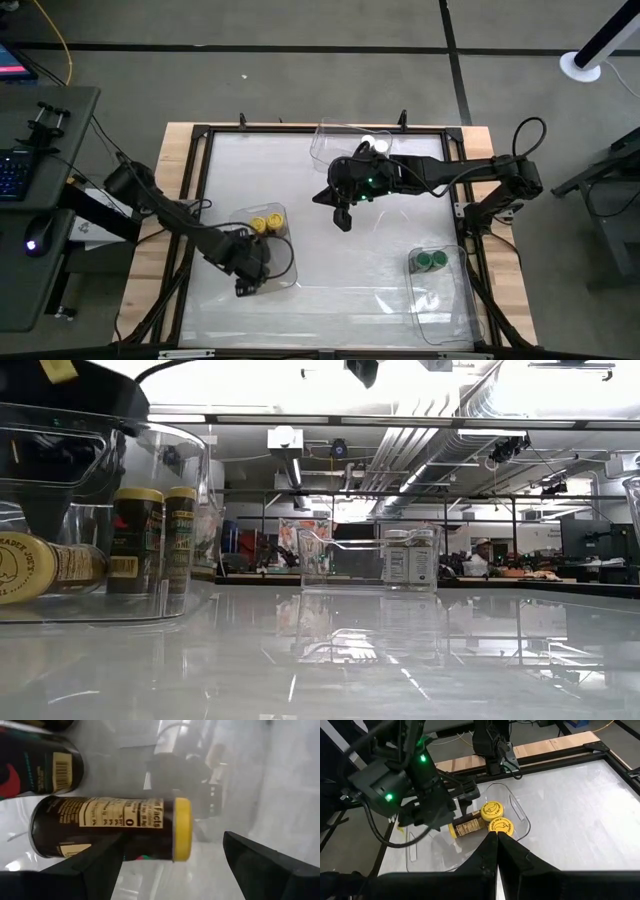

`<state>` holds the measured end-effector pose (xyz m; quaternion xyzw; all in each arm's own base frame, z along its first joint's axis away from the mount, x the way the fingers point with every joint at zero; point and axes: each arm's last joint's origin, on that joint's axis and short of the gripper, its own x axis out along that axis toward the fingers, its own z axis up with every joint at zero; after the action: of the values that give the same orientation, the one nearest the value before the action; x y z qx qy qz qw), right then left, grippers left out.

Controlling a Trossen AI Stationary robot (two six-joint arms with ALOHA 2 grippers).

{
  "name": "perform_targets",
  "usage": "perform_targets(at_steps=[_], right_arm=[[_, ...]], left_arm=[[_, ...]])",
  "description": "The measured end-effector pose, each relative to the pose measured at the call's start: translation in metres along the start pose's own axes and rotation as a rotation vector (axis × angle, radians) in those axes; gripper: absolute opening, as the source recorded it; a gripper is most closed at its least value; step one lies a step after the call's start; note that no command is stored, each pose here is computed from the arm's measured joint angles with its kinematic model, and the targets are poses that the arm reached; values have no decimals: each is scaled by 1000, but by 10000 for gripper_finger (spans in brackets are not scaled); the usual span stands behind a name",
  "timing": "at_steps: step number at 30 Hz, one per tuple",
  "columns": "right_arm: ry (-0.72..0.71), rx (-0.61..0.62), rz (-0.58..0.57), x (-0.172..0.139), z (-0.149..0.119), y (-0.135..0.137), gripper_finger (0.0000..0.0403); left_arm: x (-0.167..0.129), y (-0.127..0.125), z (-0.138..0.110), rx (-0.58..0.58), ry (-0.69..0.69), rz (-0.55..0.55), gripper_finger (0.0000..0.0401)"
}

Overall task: Sort spices by type
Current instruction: Put the yellow seasoning bottle into the left transparent bin

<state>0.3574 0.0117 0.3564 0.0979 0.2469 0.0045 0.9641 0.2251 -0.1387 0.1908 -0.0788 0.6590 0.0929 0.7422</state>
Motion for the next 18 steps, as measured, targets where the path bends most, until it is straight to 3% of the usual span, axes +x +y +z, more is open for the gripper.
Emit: perform_targets(at_steps=[10, 13, 18], right_arm=[[9, 2, -2, 0, -1, 0, 0], [9, 2, -2, 0, -1, 0, 0], [9, 2, -2, 0, -1, 0, 0]], left_arm=[[11, 0, 4, -14, -24, 90, 309], [12, 0, 4, -13, -31, 107, 264], [11, 1, 4, -8, -43, 108, 131]])
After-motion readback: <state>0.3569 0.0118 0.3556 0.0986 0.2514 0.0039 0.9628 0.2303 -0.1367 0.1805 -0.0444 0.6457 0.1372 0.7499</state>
